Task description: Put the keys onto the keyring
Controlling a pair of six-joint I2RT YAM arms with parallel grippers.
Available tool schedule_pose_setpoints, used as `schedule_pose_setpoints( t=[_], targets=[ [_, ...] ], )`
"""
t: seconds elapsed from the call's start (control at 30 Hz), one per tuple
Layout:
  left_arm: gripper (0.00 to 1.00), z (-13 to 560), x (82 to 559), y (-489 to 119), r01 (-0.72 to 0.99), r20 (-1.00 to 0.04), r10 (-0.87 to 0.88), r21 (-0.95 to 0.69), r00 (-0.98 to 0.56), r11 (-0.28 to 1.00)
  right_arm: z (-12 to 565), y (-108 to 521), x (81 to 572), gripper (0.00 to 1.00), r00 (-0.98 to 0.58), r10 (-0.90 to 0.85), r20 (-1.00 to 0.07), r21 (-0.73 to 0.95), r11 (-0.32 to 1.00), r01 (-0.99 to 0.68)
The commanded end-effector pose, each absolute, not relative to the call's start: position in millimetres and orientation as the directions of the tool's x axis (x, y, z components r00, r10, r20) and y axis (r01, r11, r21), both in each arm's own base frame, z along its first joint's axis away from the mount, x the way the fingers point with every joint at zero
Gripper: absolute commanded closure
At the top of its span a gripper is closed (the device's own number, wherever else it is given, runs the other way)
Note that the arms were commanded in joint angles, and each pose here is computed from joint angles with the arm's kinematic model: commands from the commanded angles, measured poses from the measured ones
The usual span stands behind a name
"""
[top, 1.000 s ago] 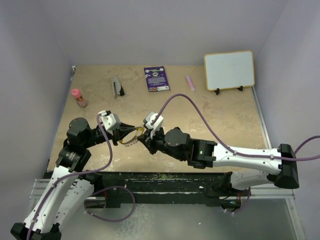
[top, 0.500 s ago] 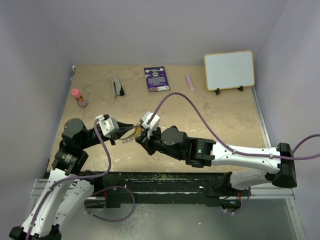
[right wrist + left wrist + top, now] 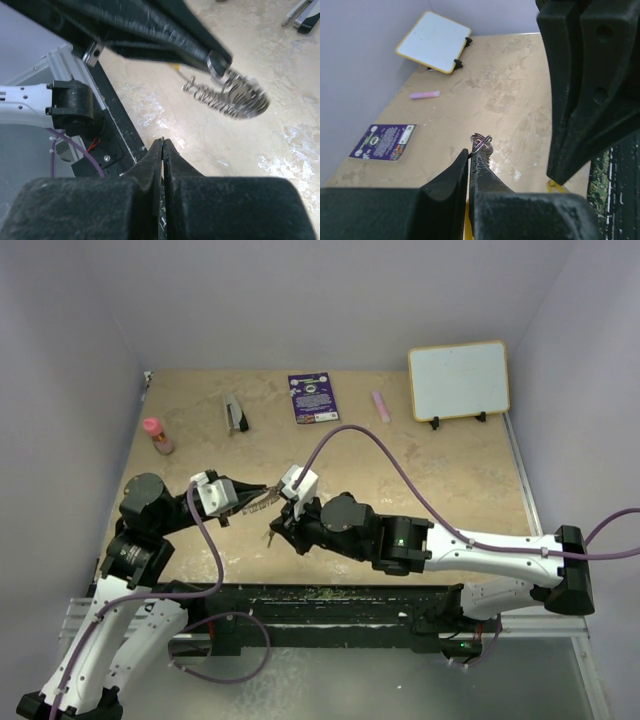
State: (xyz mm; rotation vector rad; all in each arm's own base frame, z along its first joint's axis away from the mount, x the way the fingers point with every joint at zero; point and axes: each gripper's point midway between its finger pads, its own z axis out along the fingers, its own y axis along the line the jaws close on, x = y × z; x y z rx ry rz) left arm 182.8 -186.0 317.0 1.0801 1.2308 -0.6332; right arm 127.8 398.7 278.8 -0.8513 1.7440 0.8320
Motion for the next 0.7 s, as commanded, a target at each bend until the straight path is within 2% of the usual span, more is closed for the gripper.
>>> schedule_pose_setpoints(
  t=[0.0, 0.67],
  targets=[
    [0.97, 313.7, 168.1, -192.6, 0.904, -0.966, 0.116, 0.259, 0.233, 0.339, 330.7, 398.8, 139.4, 1.00, -0.212, -0.044, -0.976, 0.154, 0.551, -0.821],
    [0.97, 309.0, 165.6, -191.7, 0.913, -0.977, 0.108, 0.208, 0.181, 0.352, 339.1, 398.3, 153.8, 1.00, -0.192, -0.014, -0.981, 0.143, 0.614, -0.776]
  ],
)
